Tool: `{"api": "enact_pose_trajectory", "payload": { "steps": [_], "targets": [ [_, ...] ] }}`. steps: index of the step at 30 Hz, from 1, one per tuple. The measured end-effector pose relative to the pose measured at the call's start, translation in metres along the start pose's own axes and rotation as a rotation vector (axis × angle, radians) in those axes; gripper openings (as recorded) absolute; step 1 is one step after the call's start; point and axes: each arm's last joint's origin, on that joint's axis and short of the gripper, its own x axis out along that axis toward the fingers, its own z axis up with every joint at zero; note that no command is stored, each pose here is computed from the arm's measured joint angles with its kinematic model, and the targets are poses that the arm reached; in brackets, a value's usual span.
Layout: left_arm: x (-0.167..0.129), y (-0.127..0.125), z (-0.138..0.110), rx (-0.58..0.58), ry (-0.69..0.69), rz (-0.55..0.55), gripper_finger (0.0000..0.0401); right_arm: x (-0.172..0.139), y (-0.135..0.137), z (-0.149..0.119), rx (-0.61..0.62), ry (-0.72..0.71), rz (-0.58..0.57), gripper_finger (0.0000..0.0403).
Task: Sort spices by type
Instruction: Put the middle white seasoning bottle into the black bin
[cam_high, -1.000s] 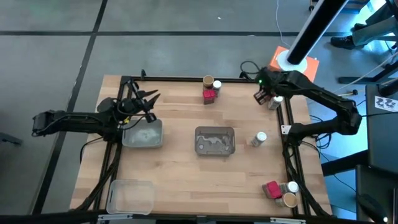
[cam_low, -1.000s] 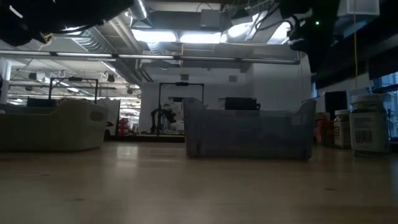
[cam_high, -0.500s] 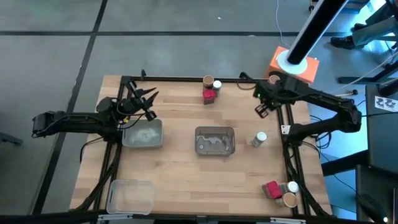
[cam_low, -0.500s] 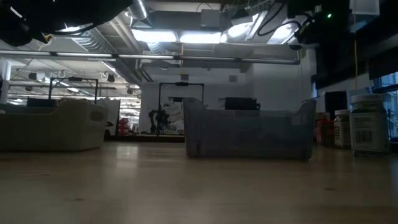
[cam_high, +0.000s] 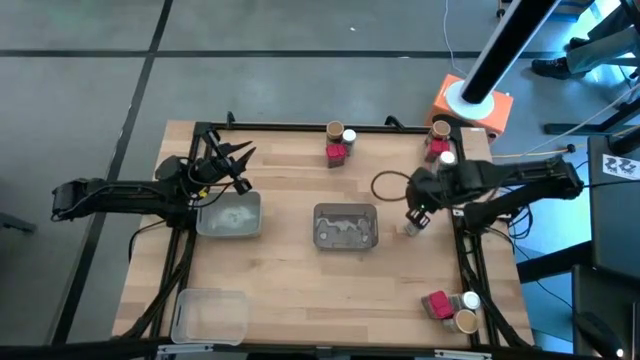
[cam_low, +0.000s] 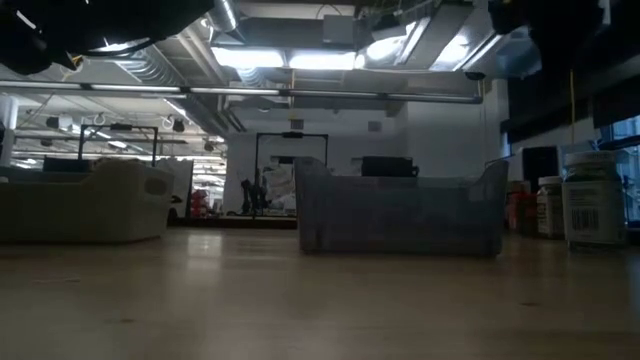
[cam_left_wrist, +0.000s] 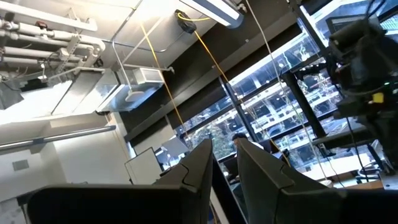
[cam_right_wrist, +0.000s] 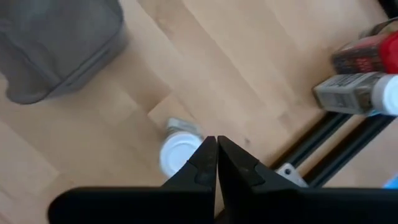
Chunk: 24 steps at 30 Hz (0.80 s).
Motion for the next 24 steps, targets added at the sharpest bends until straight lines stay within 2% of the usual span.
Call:
{"api": "enact_pose_trajectory", "payload": {
  "steps": [4,7,19,24],
  "targets": [
    [0.000,0.000,0.000,-0.011,0.000,0.000,0.0068,-0.003,0.009,-0.009,-0.005,-0.006,0.018,0.0016],
    [0.000,0.000,0.000,-0.037,0.000,0.000,0.0068,-0.004,0.013,-0.013,0.005,-0.002,0.037,0.0040],
    [0.000,0.000,0.000,-0.049,0.002,-0.002,0.0068,-0.005,0.017,-0.017,0.074,0.006,0.060,0.0269],
    [0.000,0.000,0.000,-0.049,0.003,-0.002,0.0068,-0.005,0.016,-0.016,0.075,-0.030,0.037,0.0330]
  ]
}}
